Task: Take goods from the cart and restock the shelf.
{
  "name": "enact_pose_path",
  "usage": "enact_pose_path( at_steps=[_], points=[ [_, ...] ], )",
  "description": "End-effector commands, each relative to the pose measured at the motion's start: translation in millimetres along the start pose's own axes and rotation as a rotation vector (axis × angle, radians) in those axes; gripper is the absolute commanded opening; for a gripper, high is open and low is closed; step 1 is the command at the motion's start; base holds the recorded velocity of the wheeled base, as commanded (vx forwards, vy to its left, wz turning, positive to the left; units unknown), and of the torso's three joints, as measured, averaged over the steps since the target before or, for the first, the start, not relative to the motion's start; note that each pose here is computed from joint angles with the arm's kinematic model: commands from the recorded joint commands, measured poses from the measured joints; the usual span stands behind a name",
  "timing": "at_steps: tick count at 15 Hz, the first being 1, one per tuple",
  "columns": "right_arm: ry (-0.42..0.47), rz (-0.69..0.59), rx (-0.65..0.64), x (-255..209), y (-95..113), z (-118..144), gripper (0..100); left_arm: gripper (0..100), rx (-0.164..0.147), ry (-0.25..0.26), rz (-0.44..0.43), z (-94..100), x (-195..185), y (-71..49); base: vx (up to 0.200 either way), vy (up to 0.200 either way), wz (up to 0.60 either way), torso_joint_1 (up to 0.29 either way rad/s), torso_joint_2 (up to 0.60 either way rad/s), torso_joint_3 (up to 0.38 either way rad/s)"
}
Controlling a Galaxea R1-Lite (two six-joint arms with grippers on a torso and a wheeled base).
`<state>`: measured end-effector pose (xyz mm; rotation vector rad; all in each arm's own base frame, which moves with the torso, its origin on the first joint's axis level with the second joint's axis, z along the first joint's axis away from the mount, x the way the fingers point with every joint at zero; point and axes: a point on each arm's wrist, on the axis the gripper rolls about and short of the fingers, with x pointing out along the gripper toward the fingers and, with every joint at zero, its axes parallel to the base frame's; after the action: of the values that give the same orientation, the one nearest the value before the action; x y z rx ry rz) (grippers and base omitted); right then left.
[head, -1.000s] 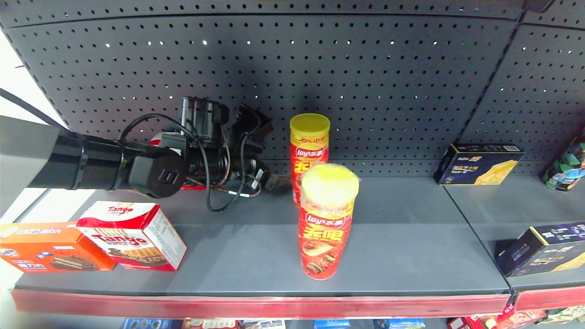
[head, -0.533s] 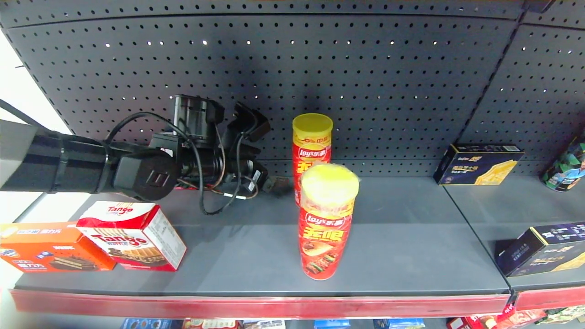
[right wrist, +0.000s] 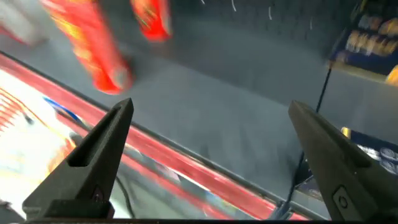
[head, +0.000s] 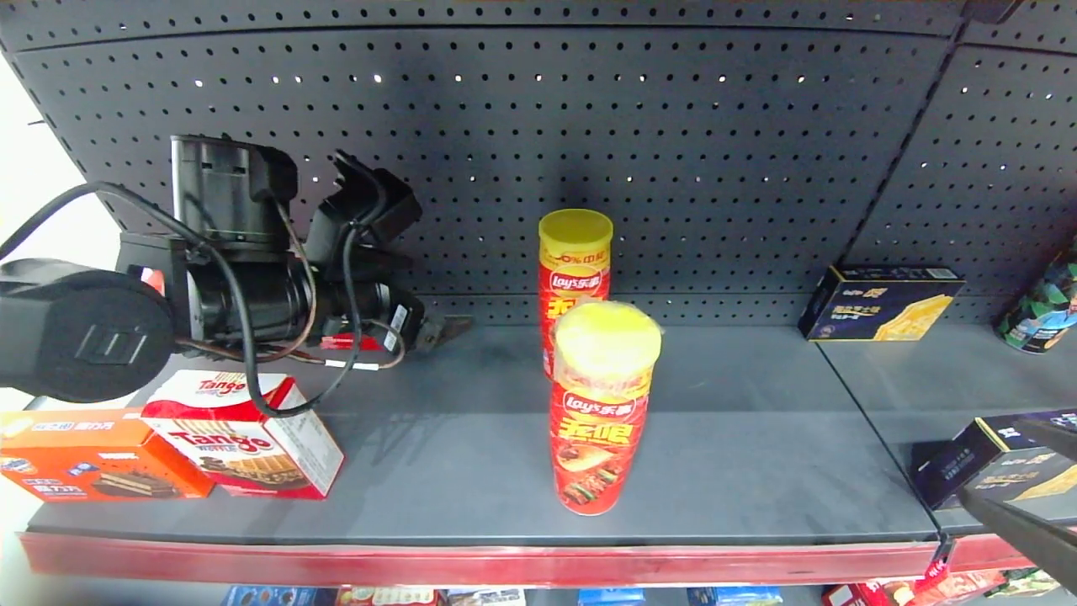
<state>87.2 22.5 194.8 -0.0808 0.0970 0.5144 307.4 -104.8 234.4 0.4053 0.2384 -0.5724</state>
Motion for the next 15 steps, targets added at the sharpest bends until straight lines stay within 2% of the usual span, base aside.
enact_pose_path(
  at_steps=[1,2,4,8,15],
  points=[
    [0.125,0.038,-0.013,46.1,3.5,7.9,100,100,0.005,-0.024,0.035,6.8,-22.9,0.9,0.0,0.0,0.0,0.0,0.0,0.0],
    [0.209,0.071,-0.004,67.6,5.9,14.9,100,100,0.008,-0.033,0.053,10.3,-29.0,1.4,0.0,0.0,0.0,0.0,0.0,0.0],
    [0.239,0.141,0.009,90.4,17.4,22.3,100,100,0.008,-0.03,0.072,9.6,-31.8,0.4,0.0,0.0,0.0,0.0,0.0,0.0],
    [0.198,0.141,-0.035,146.5,50.4,18.5,100,100,0.008,-0.022,0.082,5.6,-37.5,-1.4,0.0,0.0,0.0,0.0,0.0,0.0],
    [0.253,0.21,-0.058,164.7,69.7,4.6,100,100,0.002,-0.028,0.102,2.8,-39.9,2.7,0.0,0.0,0.0,0.0,0.0,0.0]
  ],
)
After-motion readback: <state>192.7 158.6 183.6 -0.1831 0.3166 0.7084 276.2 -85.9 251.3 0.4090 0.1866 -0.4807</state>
